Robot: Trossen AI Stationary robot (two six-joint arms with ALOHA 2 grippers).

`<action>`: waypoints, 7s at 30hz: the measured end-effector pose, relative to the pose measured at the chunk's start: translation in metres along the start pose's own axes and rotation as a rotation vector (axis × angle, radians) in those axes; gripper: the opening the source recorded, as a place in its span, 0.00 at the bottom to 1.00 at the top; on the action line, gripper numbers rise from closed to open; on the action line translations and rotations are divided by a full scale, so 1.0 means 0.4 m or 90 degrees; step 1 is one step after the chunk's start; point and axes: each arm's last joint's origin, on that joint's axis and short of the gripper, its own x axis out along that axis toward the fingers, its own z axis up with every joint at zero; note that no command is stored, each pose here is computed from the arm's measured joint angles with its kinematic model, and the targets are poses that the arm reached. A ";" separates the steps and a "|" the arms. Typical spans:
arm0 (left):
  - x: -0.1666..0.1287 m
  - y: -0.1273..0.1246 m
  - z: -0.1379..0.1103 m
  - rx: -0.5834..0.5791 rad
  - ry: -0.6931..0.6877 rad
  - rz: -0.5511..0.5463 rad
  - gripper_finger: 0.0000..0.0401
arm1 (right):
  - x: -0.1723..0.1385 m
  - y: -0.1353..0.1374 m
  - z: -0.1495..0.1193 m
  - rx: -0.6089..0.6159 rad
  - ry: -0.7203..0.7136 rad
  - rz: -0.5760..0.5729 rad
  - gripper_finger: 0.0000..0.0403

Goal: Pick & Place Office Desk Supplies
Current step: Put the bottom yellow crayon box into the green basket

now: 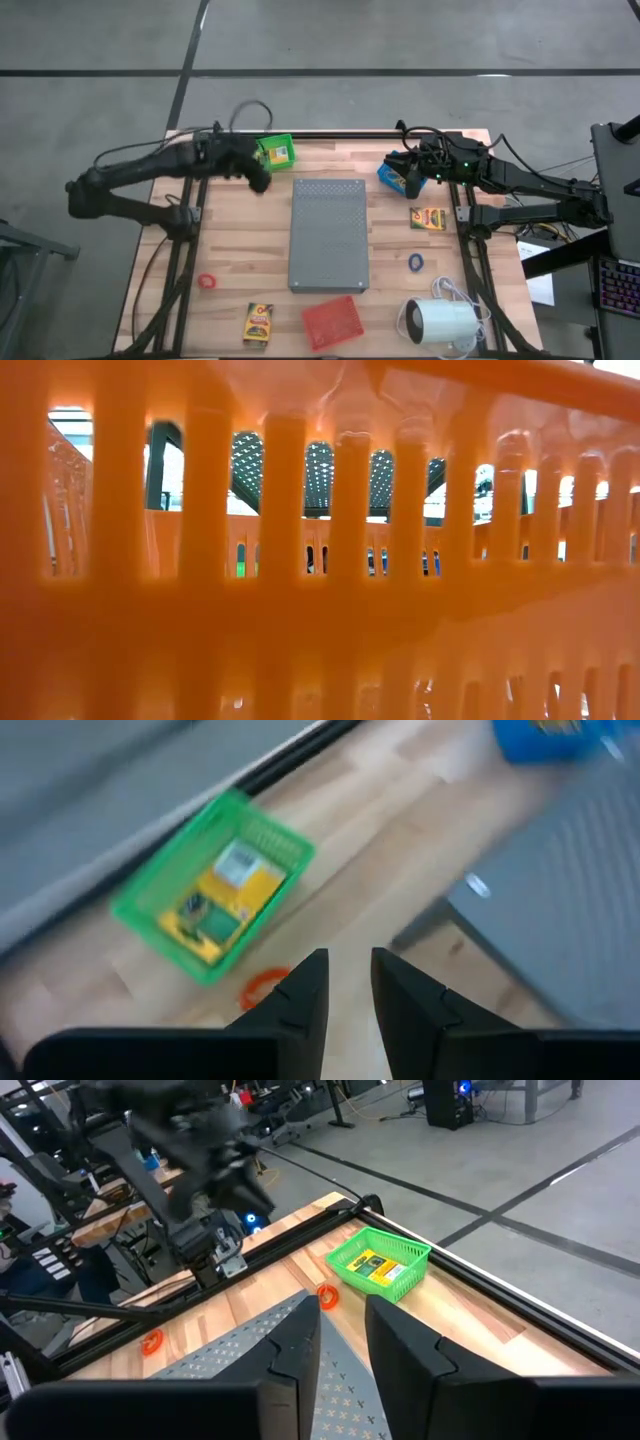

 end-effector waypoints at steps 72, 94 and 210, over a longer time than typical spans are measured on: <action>-0.212 -0.693 -0.833 0.483 0.095 -0.206 0.50 | 0.000 0.000 0.000 0.000 0.000 0.000 0.17; -0.172 -0.714 -0.909 0.494 0.101 -0.180 0.50 | 0.000 0.000 0.000 0.000 0.000 0.000 0.19; -0.222 -0.666 -0.824 0.470 0.031 -0.169 0.01 | 0.000 0.000 0.000 0.000 0.000 0.000 0.21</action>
